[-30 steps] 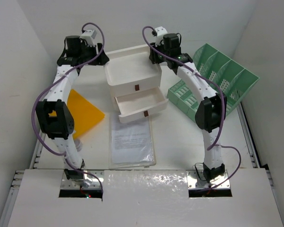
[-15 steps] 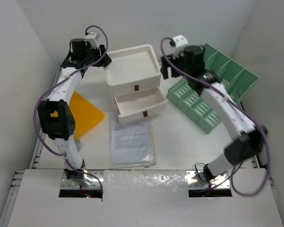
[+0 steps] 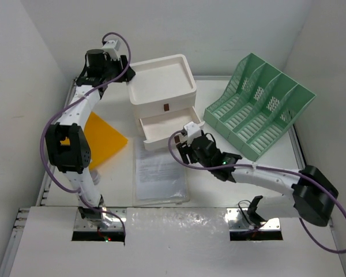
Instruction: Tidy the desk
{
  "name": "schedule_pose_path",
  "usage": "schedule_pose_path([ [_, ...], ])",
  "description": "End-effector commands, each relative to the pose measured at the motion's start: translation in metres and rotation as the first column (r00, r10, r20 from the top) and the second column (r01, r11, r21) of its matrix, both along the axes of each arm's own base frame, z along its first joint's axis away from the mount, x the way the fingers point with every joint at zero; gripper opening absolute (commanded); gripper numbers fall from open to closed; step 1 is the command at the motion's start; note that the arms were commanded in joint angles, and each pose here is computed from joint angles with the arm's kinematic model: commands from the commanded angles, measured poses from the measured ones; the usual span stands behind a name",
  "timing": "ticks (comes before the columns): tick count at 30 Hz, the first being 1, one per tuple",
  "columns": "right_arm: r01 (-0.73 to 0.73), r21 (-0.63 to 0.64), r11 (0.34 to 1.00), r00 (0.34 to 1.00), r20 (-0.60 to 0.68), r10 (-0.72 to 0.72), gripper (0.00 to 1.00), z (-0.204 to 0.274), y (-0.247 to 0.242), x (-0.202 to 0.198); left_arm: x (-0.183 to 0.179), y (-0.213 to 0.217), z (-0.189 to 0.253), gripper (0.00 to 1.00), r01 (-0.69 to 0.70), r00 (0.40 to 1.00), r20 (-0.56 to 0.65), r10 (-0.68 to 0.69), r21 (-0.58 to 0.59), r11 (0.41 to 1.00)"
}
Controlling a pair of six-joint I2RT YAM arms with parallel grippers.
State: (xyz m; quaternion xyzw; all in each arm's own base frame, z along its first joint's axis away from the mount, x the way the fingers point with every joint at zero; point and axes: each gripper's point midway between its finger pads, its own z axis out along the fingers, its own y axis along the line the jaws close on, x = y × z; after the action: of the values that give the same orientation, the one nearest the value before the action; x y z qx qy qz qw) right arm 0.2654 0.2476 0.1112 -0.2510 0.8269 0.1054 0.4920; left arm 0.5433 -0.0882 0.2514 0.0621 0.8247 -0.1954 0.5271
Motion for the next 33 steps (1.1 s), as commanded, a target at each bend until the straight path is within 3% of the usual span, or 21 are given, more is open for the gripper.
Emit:
schedule_pose_path([
  [1, 0.055, 0.184, 0.981, 0.986, 0.148, -0.083, 0.69, 0.047, 0.025, 0.031, -0.021, -0.011, 0.004, 0.11, 0.051, 0.998, -0.022, -0.051, -0.003, 0.999],
  [7, 0.056, 0.183, 0.981, 0.987, 0.14, -0.082, 0.69, 0.03, 0.055, 0.048, -0.022, -0.014, 0.002, 0.09, 0.059, 0.998, -0.026, -0.059, -0.004, 0.998],
  [14, 0.136, 0.184, 0.973, 0.972, 0.165, -0.167, 0.54, 0.03, 0.057, 0.066, -0.022, -0.016, 0.003, 0.07, 0.072, 0.997, -0.022, -0.072, -0.009, 0.997],
  [17, 0.15, 0.216, 0.965, 0.967, 0.17, -0.188, 0.36, 0.029, 0.059, 0.07, -0.022, -0.018, 0.003, 0.01, 0.08, 0.996, -0.024, -0.081, -0.016, 0.997],
  [21, 0.155, 0.249, 0.956, 0.97, 0.147, -0.195, 0.03, 0.025, 0.067, 0.072, -0.024, -0.021, 0.002, 0.0, 0.093, 0.995, -0.029, -0.094, -0.029, 0.995],
  [22, 0.149, 0.274, 0.95, 0.971, 0.139, -0.192, 0.0, 0.025, 0.071, 0.071, -0.024, -0.022, 0.003, 0.0, 0.093, 0.995, -0.029, -0.094, -0.036, 0.995],
  [27, 0.123, 0.346, 0.93, 0.955, 0.213, -0.206, 0.0, 0.042, 0.093, 0.06, -0.024, -0.023, 0.003, 0.0, 0.088, 0.995, -0.033, -0.09, -0.057, 0.994],
  [30, 0.103, 0.403, 0.91, 0.902, 0.348, -0.256, 0.0, 0.072, 0.109, 0.044, -0.025, -0.023, 0.0, 0.0, 0.085, 0.995, -0.044, -0.088, -0.067, 0.994],
  [33, 0.065, 0.458, 0.886, 0.872, 0.405, -0.274, 0.0, 0.092, 0.122, 0.036, -0.026, -0.025, -0.003, 0.0, 0.09, 0.994, -0.051, -0.094, -0.076, 0.993],
])
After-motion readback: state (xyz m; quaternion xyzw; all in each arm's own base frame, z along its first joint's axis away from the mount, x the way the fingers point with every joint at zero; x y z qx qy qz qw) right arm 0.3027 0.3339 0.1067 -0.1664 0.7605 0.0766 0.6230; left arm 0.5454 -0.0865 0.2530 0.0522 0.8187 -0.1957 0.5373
